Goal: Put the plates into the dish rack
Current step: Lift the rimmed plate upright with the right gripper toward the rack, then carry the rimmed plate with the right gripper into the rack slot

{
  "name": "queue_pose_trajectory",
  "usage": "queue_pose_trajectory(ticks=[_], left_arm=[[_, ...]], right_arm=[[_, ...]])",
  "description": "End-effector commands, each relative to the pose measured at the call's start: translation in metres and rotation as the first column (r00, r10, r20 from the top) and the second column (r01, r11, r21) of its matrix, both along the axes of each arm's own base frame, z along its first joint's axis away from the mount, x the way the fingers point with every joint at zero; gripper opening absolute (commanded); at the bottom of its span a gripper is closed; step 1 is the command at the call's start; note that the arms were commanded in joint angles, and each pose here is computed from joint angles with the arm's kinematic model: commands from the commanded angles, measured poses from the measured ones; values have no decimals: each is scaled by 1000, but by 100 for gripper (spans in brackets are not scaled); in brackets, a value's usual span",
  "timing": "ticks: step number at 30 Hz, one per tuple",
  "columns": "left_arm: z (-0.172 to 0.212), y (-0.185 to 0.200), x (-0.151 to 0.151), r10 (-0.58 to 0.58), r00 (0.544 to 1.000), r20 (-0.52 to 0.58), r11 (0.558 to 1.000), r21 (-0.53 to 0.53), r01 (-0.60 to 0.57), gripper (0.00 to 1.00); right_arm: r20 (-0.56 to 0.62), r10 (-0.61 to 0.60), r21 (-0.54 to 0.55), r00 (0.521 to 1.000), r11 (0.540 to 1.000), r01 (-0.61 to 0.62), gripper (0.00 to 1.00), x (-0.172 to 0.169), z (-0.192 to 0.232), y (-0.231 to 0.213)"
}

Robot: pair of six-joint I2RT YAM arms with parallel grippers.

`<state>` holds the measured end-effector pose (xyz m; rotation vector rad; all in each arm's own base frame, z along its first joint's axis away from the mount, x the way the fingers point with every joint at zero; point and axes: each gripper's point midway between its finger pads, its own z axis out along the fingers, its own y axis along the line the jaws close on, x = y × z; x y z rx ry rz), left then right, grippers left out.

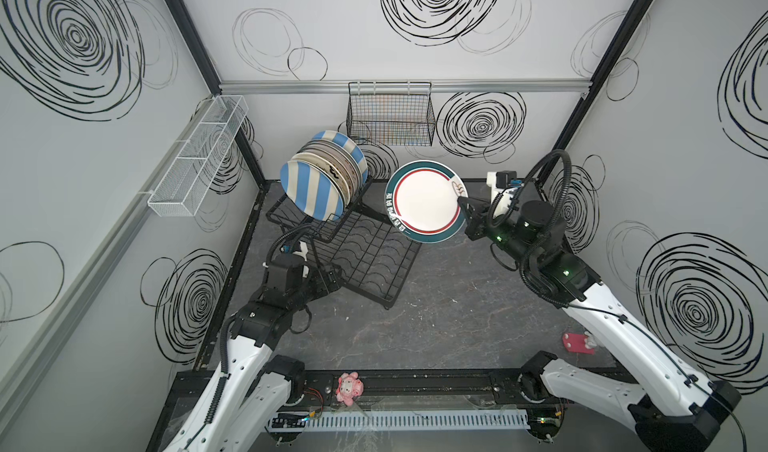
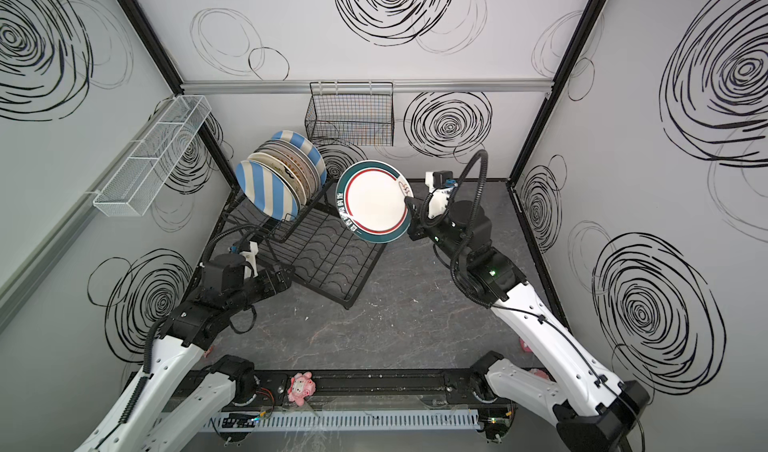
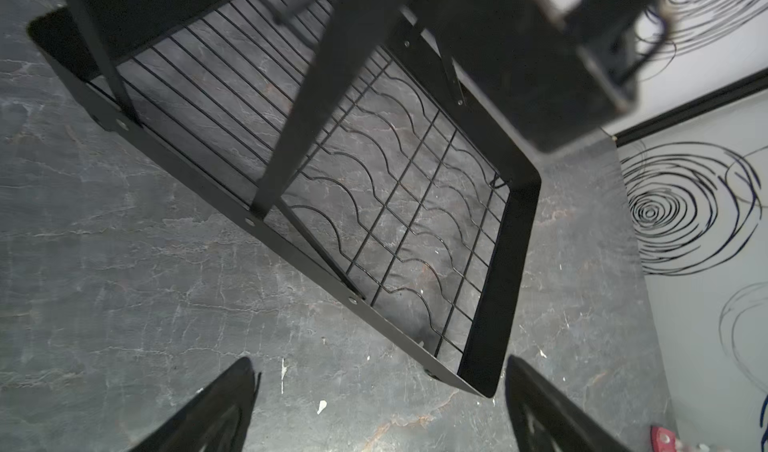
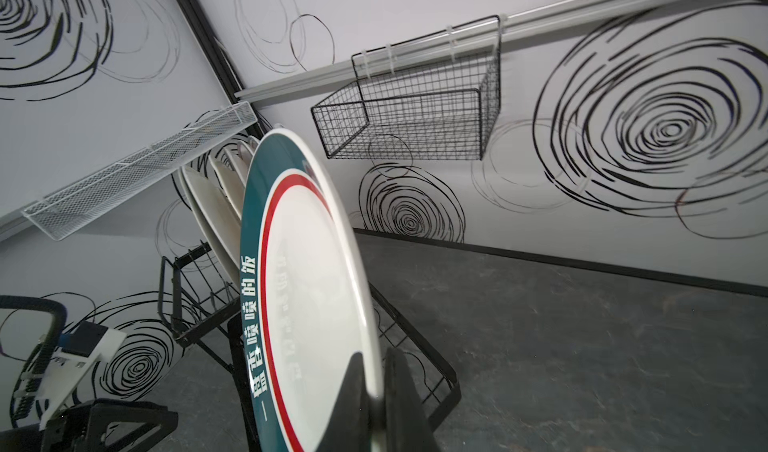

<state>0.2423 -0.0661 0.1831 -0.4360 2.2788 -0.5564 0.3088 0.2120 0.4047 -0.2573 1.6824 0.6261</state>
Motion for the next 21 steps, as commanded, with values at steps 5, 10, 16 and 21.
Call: queue_pose_trajectory(ticks=[5,10,16,21], left_arm=[[2,16,12,32,999,37,989,-144,-27,96],[5,32,14,73,996,55,984,-167,-63,96],[10,38,19,79,995,63,984,-167,-67,96],[11,39,21,83,994,74,982,-177,-69,96]], right_arm=[[238,-13,-16,971,1000,17,0,4,66,60],[331,-59,-67,942,994,86,0,4,78,96],[395,-8,-64,919,997,37,0,-4,86,130],[429,-3,-74,903,997,39,0,-1,90,150]])
